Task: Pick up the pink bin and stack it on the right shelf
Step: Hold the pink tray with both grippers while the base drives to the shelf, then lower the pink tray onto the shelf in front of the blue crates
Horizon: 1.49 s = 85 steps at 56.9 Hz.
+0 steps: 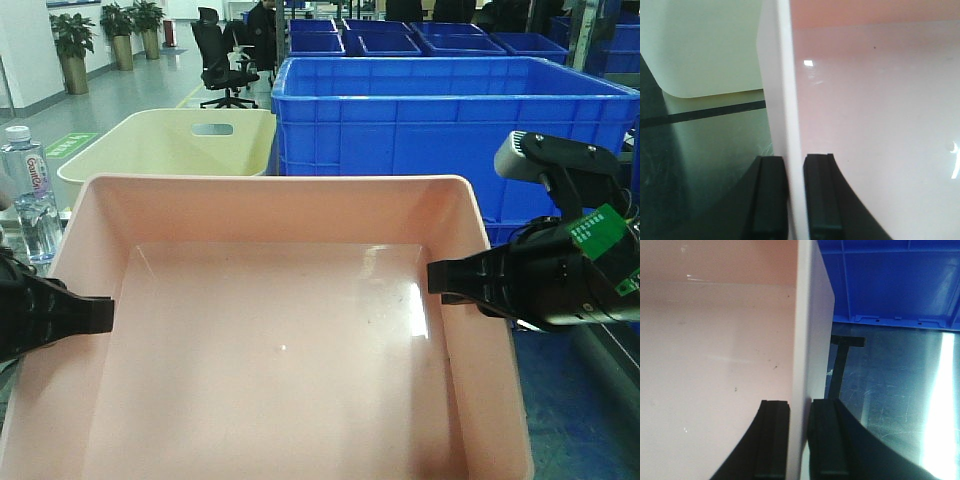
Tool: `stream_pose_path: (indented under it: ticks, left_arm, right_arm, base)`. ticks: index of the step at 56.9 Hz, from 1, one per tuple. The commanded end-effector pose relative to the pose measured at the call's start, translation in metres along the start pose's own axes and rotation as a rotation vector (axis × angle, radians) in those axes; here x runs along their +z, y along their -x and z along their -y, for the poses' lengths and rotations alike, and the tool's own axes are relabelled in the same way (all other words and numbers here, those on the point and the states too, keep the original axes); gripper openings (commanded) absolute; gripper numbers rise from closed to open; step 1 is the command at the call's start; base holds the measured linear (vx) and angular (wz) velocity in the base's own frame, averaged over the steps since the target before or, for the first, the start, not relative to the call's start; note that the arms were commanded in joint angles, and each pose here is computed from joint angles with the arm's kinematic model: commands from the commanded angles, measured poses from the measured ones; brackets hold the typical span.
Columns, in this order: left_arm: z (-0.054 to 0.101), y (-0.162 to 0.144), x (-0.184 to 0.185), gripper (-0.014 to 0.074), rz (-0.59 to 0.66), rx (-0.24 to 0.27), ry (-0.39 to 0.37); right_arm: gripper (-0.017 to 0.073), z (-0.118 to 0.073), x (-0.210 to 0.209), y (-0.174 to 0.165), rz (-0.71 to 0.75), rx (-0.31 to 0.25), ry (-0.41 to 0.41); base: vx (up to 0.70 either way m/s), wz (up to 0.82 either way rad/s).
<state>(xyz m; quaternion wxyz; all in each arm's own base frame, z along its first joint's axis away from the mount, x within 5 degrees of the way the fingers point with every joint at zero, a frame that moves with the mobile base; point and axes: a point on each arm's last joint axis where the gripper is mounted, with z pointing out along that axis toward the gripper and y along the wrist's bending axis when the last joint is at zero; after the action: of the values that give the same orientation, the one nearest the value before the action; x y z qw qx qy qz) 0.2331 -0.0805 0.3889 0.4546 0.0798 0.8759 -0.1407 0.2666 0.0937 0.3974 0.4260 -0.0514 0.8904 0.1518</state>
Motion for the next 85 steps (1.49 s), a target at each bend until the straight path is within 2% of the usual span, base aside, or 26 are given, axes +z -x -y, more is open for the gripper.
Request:
stream_pose_path:
  ticks: [1, 40, 44, 48, 58, 74, 85]
  left_arm:
    - [-0.005, 0.015, -0.017, -0.0001, 0.126, 0.074, 0.052]
    - [-0.005, 0.017, -0.017, -0.0001, 0.147, 0.074, 0.049]
    - [-0.005, 0.017, -0.017, -0.0001, 0.141, 0.074, 0.05]
    - [-0.005, 0.014, -0.017, -0.0001, 0.116, 0.079, 0.055]
    - [-0.009, 0.007, -0.004, -0.0001, 0.015, 0.094, 0.083]
    - [-0.016, -0.004, 0.041, 0.0025, -0.126, 0.113, 0.116]
    - [-0.02, -0.013, 0.064, 0.0131, -0.215, 0.108, 0.124]
  right_arm:
    - [-0.0008, 0.007, -0.024, 0.02, 0.167, -0.074, -0.056]
    - [-0.0008, 0.007, -0.024, 0.02, 0.175, -0.073, -0.053]
    - [-0.0008, 0.006, -0.024, 0.02, 0.173, -0.057, -0.039]
    - [-0.0008, 0.003, -0.019, 0.019, 0.16, -0.028, -0.005]
    - [-0.0008, -0.001, 0.011, 0.014, 0.075, -0.007, 0.061]
    - [-0.0006, 0.006, 0.068, -0.002, -0.1, 0.017, 0.041]
    - [0.0009, 0.01, 0.09, -0.011, -0.171, 0.026, 0.029]
  base:
    - [0.01, -0.03]
    - [0.0, 0.0]
    - [0.0, 0.0]
    - [0.0, 0.0]
    - [0.0, 0.0]
    - [0.0, 0.0]
    - [0.0, 0.0]
